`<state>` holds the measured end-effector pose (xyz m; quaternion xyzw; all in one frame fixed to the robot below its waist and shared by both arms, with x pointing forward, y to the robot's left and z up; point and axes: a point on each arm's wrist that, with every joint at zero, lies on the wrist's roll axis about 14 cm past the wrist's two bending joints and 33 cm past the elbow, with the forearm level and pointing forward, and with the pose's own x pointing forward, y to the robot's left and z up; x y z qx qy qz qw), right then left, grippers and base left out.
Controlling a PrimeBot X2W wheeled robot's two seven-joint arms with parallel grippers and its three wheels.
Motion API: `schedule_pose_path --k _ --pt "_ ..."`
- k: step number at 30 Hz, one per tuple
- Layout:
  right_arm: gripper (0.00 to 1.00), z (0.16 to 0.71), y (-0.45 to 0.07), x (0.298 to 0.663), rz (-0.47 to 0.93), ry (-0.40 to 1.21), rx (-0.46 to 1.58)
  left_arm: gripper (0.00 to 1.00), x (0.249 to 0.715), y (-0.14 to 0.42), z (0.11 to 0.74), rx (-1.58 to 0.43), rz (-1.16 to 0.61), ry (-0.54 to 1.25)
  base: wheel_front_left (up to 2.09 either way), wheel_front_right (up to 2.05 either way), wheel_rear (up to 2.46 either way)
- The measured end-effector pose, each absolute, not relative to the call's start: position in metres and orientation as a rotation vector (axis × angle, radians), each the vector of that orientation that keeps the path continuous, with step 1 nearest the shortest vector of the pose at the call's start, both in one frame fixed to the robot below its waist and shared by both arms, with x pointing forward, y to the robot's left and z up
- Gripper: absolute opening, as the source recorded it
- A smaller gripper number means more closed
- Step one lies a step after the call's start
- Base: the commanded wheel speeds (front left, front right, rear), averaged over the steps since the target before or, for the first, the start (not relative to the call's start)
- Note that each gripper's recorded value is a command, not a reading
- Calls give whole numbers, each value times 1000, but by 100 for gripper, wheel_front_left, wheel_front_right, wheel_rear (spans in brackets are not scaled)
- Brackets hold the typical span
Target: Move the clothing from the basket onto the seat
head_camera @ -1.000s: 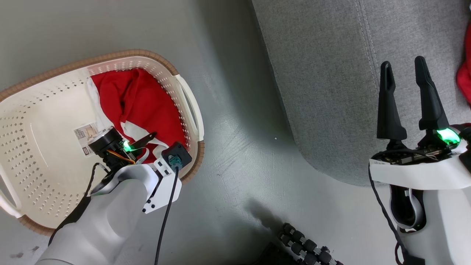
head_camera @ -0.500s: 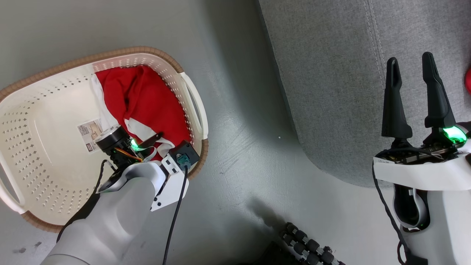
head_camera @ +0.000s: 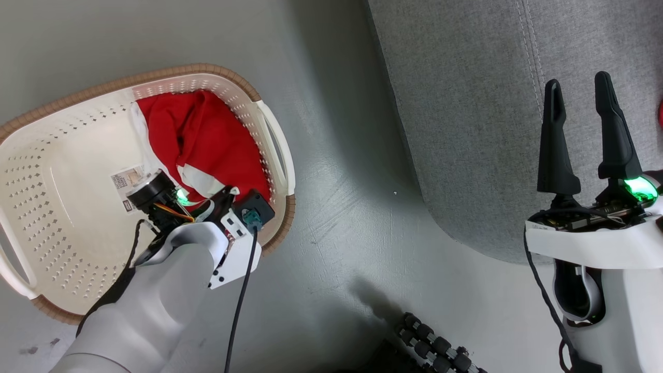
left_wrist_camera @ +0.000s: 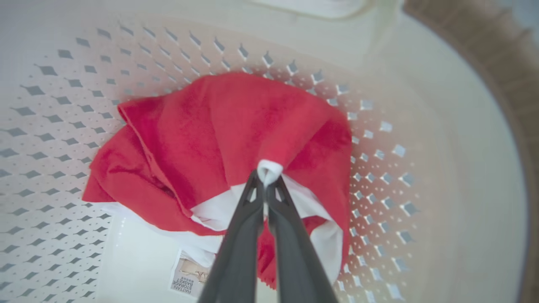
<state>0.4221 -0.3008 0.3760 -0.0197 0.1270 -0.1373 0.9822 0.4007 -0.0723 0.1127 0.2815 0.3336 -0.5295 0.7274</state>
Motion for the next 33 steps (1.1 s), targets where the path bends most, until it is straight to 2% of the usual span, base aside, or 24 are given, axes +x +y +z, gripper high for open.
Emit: schedule_pose_path --k 20,33 --pt "100 392 -284 452 -211 172 7 0 459 -54 130 568 -1005 617 0 0 0" --pt "100 404 -278 459 -191 134 26 0 483 -62 171 478 -923 525 0 0 0"
